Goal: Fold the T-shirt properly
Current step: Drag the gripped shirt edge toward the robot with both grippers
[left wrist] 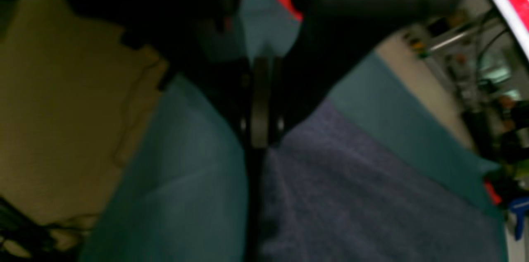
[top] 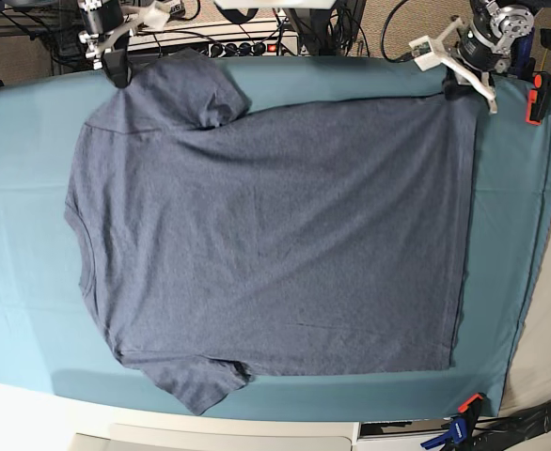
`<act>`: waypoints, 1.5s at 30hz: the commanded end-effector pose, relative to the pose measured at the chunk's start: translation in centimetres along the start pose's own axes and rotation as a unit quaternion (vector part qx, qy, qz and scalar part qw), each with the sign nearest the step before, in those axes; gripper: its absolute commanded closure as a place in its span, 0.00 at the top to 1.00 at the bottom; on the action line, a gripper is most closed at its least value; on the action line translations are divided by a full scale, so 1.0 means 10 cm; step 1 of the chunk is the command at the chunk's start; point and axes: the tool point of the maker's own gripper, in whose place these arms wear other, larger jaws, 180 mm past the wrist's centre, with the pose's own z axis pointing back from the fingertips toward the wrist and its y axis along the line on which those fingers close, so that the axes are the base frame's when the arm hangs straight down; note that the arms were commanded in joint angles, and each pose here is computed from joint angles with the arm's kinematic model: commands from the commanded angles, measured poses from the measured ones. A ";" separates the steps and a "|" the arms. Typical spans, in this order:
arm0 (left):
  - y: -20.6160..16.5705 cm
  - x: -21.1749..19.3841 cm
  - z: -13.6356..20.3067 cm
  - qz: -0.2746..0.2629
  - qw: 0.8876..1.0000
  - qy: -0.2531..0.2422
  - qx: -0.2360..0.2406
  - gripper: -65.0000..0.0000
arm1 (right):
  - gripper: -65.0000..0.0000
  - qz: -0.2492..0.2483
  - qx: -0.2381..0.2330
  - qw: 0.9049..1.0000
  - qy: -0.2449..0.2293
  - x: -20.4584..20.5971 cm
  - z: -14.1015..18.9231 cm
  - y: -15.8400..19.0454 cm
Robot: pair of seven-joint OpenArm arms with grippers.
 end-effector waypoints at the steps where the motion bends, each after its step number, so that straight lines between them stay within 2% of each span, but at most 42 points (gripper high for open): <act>1: 0.08 0.02 0.03 -0.001 1.000 -0.004 0.010 0.00 | 0.00 0.005 -0.003 1.000 0.000 -0.03 0.05 -0.02; 8: 0.10 0.01 0.04 -0.001 1.000 0.003 0.011 0.00 | 0.00 0.017 0.025 1.000 0.001 -0.01 0.26 0.16; 13: 0.09 -0.04 0.05 0.002 1.000 0.016 0.009 0.00 | 0.00 0.030 0.025 0.999 0.003 -0.04 0.41 0.20; 22: 0.01 0.09 0.19 0.009 1.000 0.008 -0.001 0.00 | 0.00 0.046 0.022 0.998 0.023 -0.25 0.53 0.18; 45: -0.20 0.16 0.46 0.022 0.999 0.023 -0.032 0.00 | 0.00 0.055 0.037 0.998 -0.002 -0.12 0.93 0.31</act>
